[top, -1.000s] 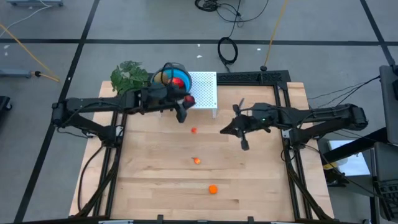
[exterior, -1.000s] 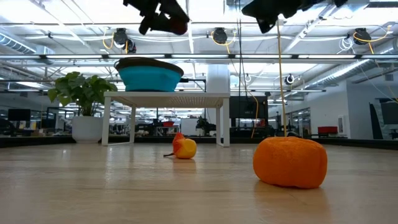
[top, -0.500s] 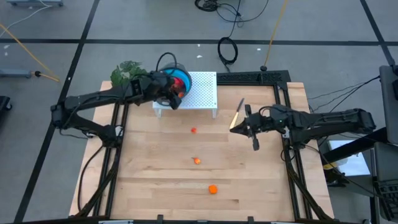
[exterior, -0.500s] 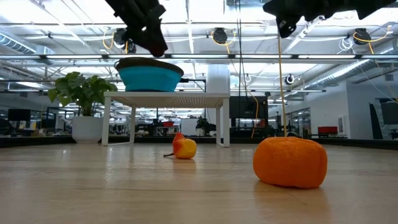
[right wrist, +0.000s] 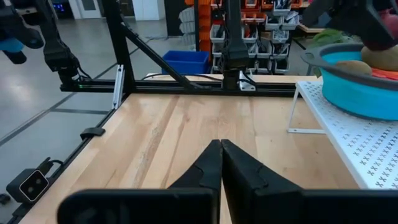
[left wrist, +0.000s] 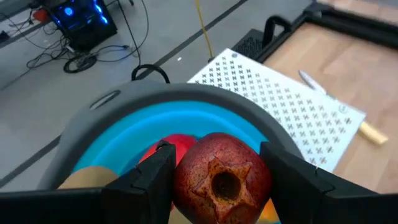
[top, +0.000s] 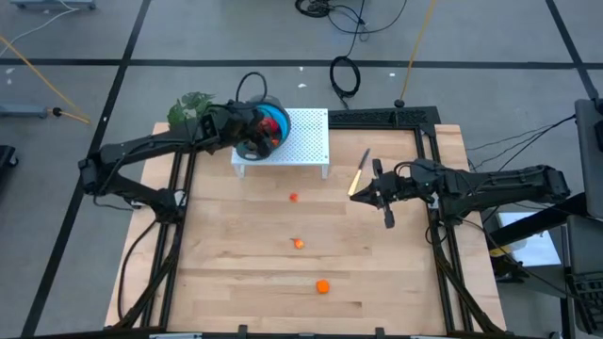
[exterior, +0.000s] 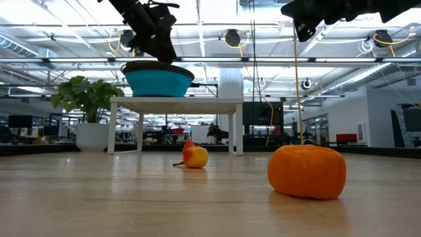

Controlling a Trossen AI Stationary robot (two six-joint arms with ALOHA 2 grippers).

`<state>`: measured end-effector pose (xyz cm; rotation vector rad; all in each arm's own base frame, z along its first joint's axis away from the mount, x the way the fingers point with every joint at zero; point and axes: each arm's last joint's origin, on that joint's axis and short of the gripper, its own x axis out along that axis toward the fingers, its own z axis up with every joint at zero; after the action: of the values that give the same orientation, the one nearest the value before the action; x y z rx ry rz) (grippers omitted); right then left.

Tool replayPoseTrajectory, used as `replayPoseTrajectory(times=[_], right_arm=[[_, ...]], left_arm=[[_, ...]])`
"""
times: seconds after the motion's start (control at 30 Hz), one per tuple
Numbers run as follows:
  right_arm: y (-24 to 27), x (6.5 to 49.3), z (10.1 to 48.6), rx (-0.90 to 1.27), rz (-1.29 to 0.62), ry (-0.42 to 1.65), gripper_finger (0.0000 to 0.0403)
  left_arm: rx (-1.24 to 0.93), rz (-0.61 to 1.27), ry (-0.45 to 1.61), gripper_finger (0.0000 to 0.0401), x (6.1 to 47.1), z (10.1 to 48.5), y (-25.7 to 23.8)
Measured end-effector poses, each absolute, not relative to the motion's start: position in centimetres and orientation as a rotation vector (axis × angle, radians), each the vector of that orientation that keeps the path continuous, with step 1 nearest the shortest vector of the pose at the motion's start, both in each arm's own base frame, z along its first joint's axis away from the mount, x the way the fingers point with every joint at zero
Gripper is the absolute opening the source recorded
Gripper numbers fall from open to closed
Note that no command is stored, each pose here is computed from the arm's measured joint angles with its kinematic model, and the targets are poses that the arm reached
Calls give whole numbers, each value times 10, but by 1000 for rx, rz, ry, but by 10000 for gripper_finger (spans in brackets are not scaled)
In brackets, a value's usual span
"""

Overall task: Pick & Place Fruit
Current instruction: Put the pomegranate into the strainer bowl on the shelf

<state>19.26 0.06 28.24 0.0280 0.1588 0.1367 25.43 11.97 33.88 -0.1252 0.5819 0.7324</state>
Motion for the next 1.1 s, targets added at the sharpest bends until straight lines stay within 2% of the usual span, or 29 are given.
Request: replayPoseTrajectory(times=[0.37, 1.1], right_arm=[[1, 193, 282, 29, 137, 159, 1], [1, 193, 282, 29, 137, 159, 1]], left_arm=[[-77, 704, 669, 211, 271, 319, 125], [-87, 680, 722, 211, 268, 315, 124]])
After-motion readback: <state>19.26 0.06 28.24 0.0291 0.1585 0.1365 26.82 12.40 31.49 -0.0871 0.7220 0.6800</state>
